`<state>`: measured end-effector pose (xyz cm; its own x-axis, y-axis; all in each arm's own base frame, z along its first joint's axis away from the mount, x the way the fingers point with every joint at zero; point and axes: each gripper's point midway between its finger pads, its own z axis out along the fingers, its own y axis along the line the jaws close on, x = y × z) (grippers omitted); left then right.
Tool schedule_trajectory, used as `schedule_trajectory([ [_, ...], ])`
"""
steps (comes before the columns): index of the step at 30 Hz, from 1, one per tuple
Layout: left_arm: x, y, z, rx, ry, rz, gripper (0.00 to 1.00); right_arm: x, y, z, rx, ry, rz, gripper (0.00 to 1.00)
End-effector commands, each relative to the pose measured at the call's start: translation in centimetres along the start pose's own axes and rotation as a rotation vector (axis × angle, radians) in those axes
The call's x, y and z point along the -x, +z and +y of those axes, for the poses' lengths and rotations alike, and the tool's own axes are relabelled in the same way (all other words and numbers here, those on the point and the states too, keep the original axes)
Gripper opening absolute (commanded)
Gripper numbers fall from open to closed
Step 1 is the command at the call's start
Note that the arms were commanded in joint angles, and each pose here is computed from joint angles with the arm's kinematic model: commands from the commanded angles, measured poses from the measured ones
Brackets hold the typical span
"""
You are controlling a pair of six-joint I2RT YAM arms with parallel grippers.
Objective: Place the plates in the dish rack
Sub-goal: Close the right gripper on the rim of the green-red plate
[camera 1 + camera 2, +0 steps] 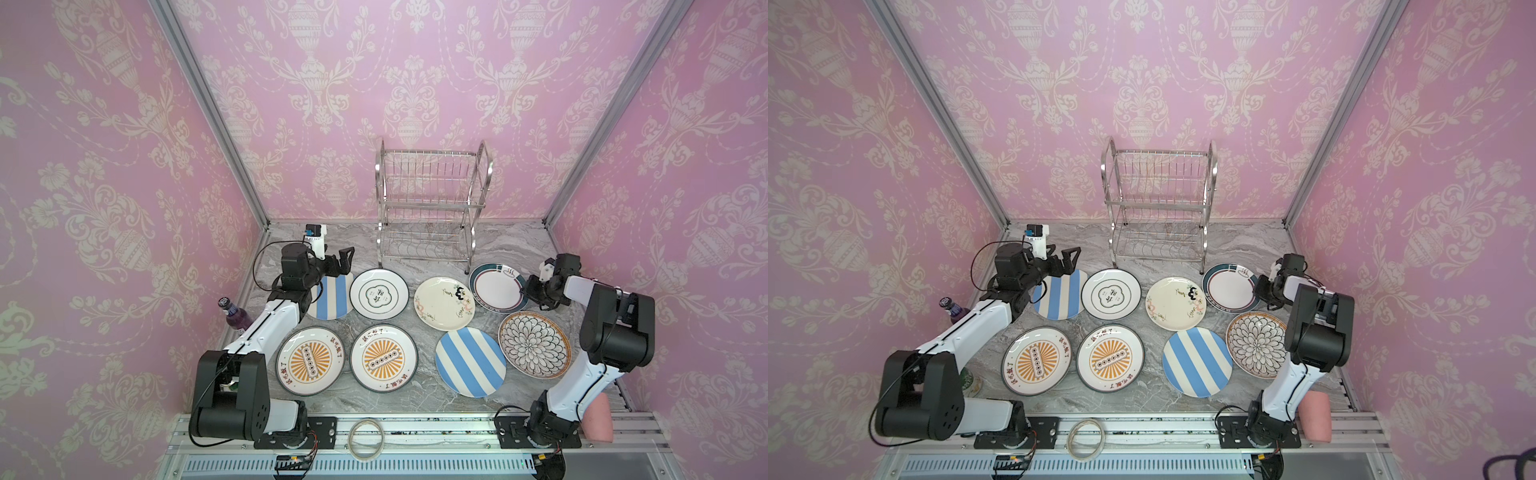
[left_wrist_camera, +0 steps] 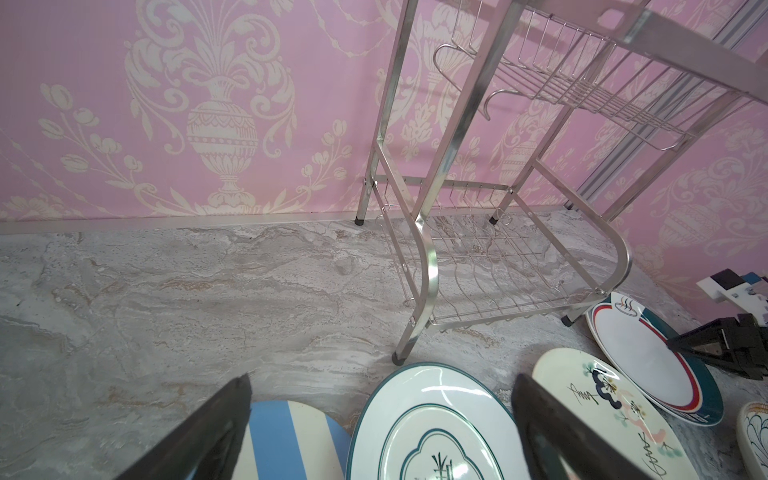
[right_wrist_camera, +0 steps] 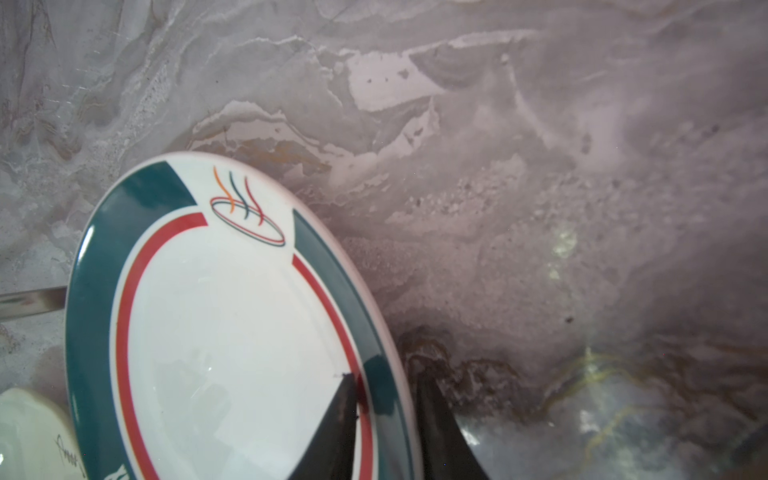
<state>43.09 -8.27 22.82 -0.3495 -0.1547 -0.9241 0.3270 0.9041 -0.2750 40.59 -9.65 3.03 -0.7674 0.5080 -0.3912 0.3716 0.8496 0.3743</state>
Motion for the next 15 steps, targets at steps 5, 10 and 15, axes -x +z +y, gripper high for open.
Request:
schedule_trajectory([
  [5,0.9,-0.2,-0.9,-0.023,0.028,-0.003,0.99,-0.1,-1.4,0.0,-0.047,-0.024,-0.007,0.11],
  [10,1.2,-0.2,-0.9,-0.022,0.026,-0.01,0.99,0.9,-2.7,0.1,-0.076,-0.046,-0.038,0.0],
  [15,1.2,-0.2,-0.9,-0.023,0.025,-0.011,0.99,1.2,-3.7,0.2,-0.087,-0.057,-0.059,0.0],
])
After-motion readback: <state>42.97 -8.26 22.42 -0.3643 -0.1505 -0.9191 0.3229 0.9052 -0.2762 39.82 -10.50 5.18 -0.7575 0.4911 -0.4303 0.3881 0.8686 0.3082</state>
